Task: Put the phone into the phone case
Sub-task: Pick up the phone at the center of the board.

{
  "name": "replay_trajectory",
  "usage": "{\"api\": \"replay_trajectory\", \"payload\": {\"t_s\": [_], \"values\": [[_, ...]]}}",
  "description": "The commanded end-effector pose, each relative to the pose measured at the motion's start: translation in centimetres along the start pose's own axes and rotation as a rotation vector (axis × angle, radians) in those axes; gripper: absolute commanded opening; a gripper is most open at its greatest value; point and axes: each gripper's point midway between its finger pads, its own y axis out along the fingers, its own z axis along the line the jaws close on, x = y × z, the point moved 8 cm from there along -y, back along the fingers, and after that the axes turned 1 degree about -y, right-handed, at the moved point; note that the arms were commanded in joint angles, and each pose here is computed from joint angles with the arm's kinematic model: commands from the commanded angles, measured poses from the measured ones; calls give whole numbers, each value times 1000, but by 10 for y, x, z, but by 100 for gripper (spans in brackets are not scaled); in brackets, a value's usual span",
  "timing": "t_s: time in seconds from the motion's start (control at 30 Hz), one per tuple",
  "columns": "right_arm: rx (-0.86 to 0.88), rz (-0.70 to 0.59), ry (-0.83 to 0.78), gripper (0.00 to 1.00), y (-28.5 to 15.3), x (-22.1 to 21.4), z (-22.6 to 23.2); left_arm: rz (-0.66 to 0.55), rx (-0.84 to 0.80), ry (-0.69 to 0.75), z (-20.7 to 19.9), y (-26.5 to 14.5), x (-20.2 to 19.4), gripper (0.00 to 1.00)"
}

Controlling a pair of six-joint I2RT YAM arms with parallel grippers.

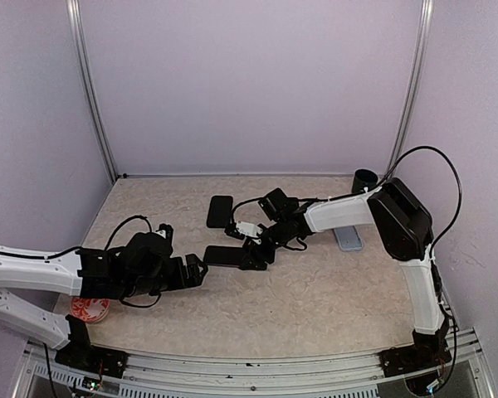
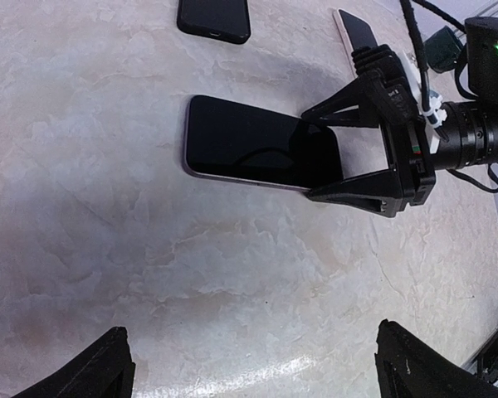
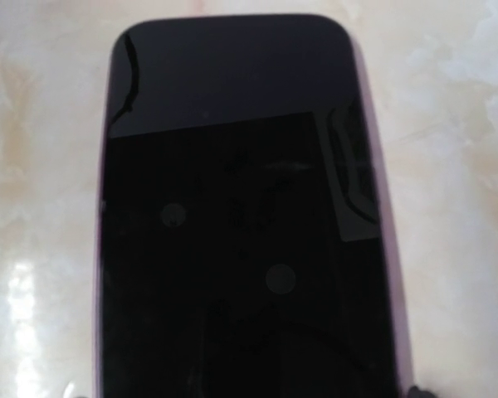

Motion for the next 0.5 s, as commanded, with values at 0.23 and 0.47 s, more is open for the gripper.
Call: {"api": "replay_trajectory", "payload": {"t_s": [0.23,0.47], "values": [[-14,40,53,63,-3,-10,10,-48,20,-85,18,-6,-4,99],[-63,-47,-2,63,-24,7,22,-82,-119,-171,31,-13,2,99]]}}
